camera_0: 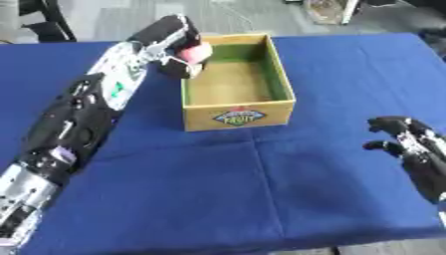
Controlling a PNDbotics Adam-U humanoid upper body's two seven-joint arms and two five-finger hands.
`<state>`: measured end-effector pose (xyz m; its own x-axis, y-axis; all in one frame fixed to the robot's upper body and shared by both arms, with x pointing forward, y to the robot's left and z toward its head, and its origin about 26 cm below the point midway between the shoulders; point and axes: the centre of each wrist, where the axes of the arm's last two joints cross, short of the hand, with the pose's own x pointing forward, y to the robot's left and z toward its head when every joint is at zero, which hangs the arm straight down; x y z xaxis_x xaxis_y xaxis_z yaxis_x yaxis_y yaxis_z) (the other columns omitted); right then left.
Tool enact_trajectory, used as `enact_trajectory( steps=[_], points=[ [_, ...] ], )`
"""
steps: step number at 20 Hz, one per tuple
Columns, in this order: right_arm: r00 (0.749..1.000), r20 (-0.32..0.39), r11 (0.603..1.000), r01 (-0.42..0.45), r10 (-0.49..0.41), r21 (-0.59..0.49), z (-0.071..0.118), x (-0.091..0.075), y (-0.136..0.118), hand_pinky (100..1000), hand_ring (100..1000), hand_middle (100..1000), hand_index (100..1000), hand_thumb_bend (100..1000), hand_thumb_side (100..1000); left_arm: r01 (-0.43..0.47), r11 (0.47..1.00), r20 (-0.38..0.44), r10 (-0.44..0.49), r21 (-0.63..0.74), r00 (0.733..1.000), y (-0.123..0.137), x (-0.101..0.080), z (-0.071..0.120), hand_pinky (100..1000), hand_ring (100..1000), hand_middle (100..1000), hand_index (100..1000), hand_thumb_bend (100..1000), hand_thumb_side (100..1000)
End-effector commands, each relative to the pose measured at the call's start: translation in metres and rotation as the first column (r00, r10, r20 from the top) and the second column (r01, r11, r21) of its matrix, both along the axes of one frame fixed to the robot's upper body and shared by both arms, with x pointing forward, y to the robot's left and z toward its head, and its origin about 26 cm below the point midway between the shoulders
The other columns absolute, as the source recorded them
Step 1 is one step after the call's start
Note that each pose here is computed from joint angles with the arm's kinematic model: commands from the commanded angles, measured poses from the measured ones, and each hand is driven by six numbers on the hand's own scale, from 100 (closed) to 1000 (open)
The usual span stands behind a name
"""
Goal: Pick up objects on the table and place them in the box.
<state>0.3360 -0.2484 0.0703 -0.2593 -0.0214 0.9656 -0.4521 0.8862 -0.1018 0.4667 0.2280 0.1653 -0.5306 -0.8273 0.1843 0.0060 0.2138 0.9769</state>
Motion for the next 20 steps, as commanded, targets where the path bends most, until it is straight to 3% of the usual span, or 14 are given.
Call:
enact_trajectory(
  steps=[1, 2, 4, 5, 6, 7, 9, 12, 17, 18, 20],
  points=[
    [0.999, 0.032, 1.000, -0.014, 0.014, -0.011, 0.009, 0.003, 0.002, 647, 934, 619, 727, 100, 488, 0.020, 1.000, 0.033, -0.020, 0.015, 0.999, -0.005, 0.003, 0.004, 527, 447, 385, 535, 328, 100],
    [0.999, 0.033, 1.000, -0.015, 0.015, -0.010, 0.009, 0.003, 0.002, 647, 934, 619, 727, 100, 488, 0.023, 0.999, 0.028, -0.024, 0.024, 0.999, -0.006, 0.004, 0.000, 535, 462, 402, 551, 372, 100],
    [0.999, 0.033, 1.000, -0.014, 0.014, -0.010, 0.009, 0.004, 0.002, 647, 934, 619, 727, 100, 490, 0.025, 0.999, 0.026, -0.026, 0.033, 0.999, -0.008, 0.004, -0.007, 575, 538, 486, 644, 624, 100],
    [0.999, 0.033, 1.000, -0.014, 0.014, -0.010, 0.009, 0.004, 0.003, 647, 934, 619, 727, 100, 490, 0.025, 0.999, 0.031, -0.026, 0.035, 0.999, -0.008, 0.003, -0.008, 575, 538, 486, 644, 624, 100],
    [0.999, 0.033, 1.000, -0.014, 0.014, -0.010, 0.009, 0.004, 0.003, 647, 934, 619, 727, 100, 492, 0.026, 0.999, 0.041, -0.028, 0.039, 0.999, -0.009, 0.003, -0.009, 640, 638, 589, 759, 820, 129],
    [0.999, 0.034, 1.000, -0.013, 0.014, -0.009, 0.010, 0.004, 0.003, 647, 934, 619, 726, 100, 491, 0.027, 0.999, 0.055, -0.029, 0.040, 0.998, -0.009, 0.003, -0.008, 678, 693, 645, 801, 858, 279],
    [0.999, 0.035, 1.000, -0.012, 0.012, -0.009, 0.010, 0.004, 0.002, 647, 934, 620, 726, 100, 491, 0.027, 0.999, 0.093, -0.030, 0.030, 0.995, -0.008, 0.002, -0.006, 715, 742, 702, 830, 910, 404],
    [0.999, 0.036, 1.000, -0.009, 0.009, -0.008, 0.010, 0.004, 0.002, 647, 934, 620, 726, 100, 490, 0.040, 0.999, 0.146, -0.036, -0.022, 0.989, -0.007, 0.000, 0.002, 747, 784, 745, 837, 961, 478],
    [0.999, 0.038, 1.000, 0.004, -0.004, -0.006, 0.010, 0.004, -0.001, 646, 934, 619, 726, 100, 487, 0.111, 0.974, 0.191, -0.074, -0.195, 0.979, -0.008, -0.010, 0.029, 710, 744, 682, 796, 917, 386],
    [0.999, 0.038, 1.000, 0.008, -0.008, -0.005, 0.010, 0.004, -0.002, 646, 934, 620, 726, 100, 484, 0.128, 0.962, 0.191, -0.082, -0.242, 0.978, -0.007, -0.014, 0.035, 700, 734, 662, 776, 828, 378],
    [0.999, 0.040, 1.000, 0.018, -0.018, -0.002, 0.011, 0.003, -0.004, 646, 934, 620, 726, 100, 483, 0.162, 0.919, 0.180, -0.103, -0.360, 0.978, -0.003, -0.023, 0.050, 681, 717, 638, 757, 751, 388]
  ],
)
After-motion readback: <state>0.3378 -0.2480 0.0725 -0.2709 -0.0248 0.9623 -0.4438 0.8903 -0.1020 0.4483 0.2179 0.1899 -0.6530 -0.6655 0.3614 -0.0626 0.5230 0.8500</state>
